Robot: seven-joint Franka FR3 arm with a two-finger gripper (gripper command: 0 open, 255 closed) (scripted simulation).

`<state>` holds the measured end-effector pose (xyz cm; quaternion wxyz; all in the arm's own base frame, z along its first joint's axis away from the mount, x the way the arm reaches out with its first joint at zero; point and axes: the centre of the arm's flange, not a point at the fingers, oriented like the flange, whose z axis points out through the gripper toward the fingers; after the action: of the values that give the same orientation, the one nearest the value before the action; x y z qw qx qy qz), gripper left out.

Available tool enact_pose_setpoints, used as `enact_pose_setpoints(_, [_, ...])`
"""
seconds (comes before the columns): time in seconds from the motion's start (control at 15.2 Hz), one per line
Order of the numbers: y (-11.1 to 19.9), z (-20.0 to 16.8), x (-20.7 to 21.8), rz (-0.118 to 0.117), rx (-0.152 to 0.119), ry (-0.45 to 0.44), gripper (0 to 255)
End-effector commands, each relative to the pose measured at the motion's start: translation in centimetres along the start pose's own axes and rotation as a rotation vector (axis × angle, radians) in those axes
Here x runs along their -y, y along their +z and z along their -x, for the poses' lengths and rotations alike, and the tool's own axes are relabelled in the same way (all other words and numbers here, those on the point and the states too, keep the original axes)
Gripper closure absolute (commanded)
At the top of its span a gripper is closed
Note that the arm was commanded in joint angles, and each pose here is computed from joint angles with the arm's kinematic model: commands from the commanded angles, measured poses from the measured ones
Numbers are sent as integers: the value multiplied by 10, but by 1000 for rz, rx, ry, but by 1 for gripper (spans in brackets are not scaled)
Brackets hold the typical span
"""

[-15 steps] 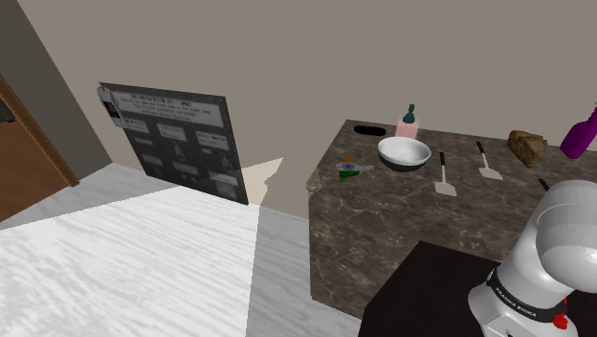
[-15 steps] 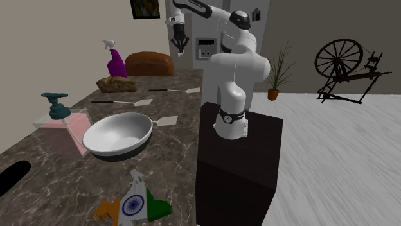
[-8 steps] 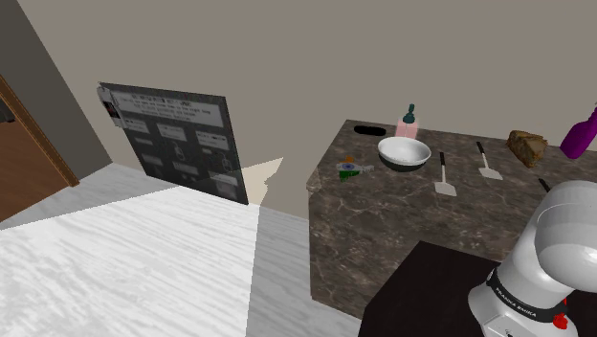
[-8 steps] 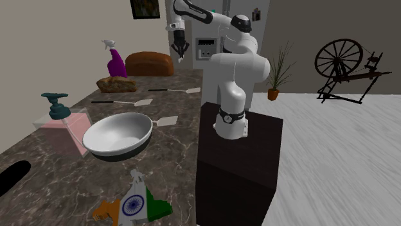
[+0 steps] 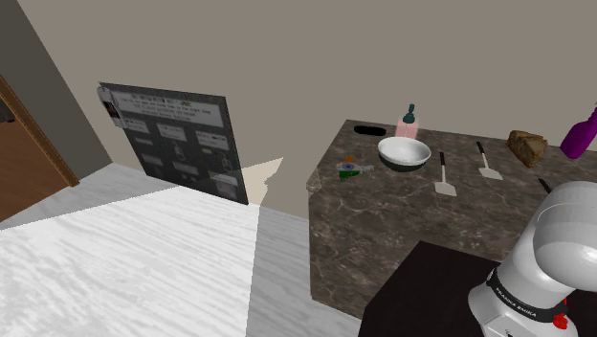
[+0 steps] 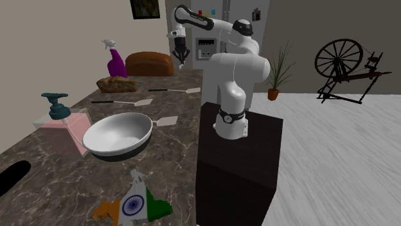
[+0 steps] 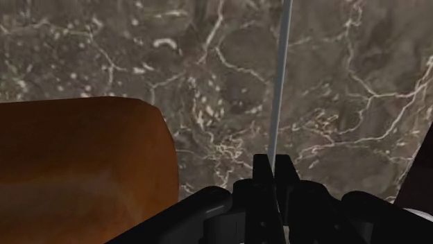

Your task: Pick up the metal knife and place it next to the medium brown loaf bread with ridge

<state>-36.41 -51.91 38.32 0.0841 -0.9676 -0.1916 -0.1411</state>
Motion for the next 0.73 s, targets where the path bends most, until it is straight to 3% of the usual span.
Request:
enact_pose_setpoints(0.0, [10,3,-3,0,0,0,255])
enact_pose_setpoints(0.33, [38,12,-6,0,0,0,255])
enact_pose_setpoints(0.66, [38,12,-6,0,0,0,255])
